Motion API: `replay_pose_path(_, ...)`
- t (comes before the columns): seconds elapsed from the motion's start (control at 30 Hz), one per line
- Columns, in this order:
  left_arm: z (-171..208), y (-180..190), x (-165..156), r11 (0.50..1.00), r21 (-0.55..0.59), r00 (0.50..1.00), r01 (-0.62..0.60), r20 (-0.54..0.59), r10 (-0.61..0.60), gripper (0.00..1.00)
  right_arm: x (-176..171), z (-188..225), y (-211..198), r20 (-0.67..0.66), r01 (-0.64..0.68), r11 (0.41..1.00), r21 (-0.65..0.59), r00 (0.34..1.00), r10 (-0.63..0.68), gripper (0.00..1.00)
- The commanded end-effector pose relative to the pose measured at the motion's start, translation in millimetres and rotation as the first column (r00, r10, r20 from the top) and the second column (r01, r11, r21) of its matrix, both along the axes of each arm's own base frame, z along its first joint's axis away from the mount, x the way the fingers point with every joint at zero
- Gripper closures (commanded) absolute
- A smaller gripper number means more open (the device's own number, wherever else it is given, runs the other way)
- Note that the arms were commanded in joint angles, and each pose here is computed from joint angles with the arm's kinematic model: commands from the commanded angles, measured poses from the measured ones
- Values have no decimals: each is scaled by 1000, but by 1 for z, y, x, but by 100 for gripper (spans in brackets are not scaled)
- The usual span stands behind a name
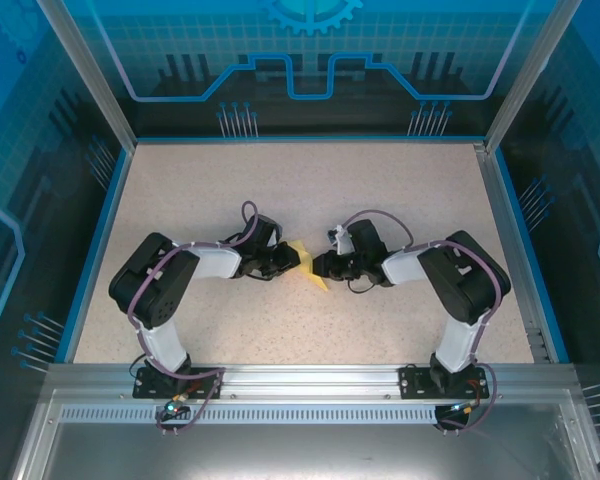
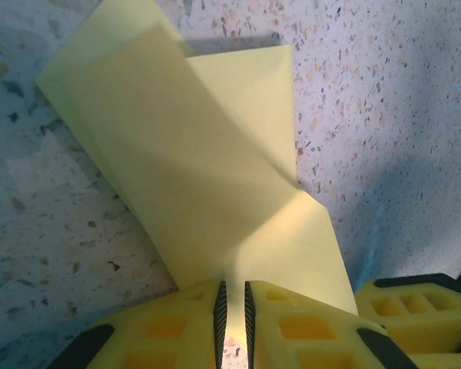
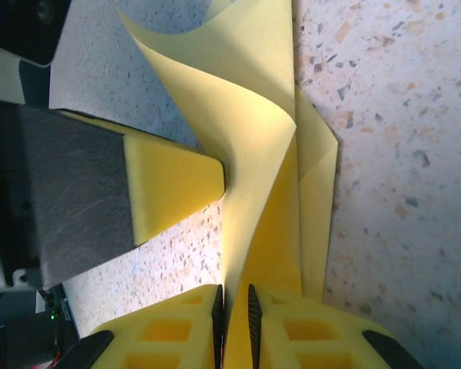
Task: Fold a paper plane with a square sheet of paper (pick it up from the middle)
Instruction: Fold the wing for the fifth time at the center of the table.
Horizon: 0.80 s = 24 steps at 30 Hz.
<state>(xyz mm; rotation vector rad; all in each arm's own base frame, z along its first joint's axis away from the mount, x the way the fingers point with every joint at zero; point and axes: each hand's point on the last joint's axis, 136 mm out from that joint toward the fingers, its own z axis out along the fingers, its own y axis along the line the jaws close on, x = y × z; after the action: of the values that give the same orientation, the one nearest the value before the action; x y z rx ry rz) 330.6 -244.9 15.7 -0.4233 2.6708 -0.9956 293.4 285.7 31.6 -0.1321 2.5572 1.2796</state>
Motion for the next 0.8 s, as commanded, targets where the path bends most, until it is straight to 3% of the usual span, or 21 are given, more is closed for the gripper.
replay_pose_path(0.0, -24, 11, -10, 997, 75, 996, -22, -81, 28, 80, -17, 2, -8, -37, -50, 999, -7, 998, 50, 81)
replay_pose_path(0.63, -20, 9, -10, 997, 73, 998, -9, -68, 14, 79, -44, -17, -13, -175, -115, 993, -35, 979, 108, 91)
replay_pose_path(0.77, -20, 9, -11, 997, 72, 998, -7, -68, 12, 79, -42, -8, -11, -156, -121, 992, -29, 981, 115, 86)
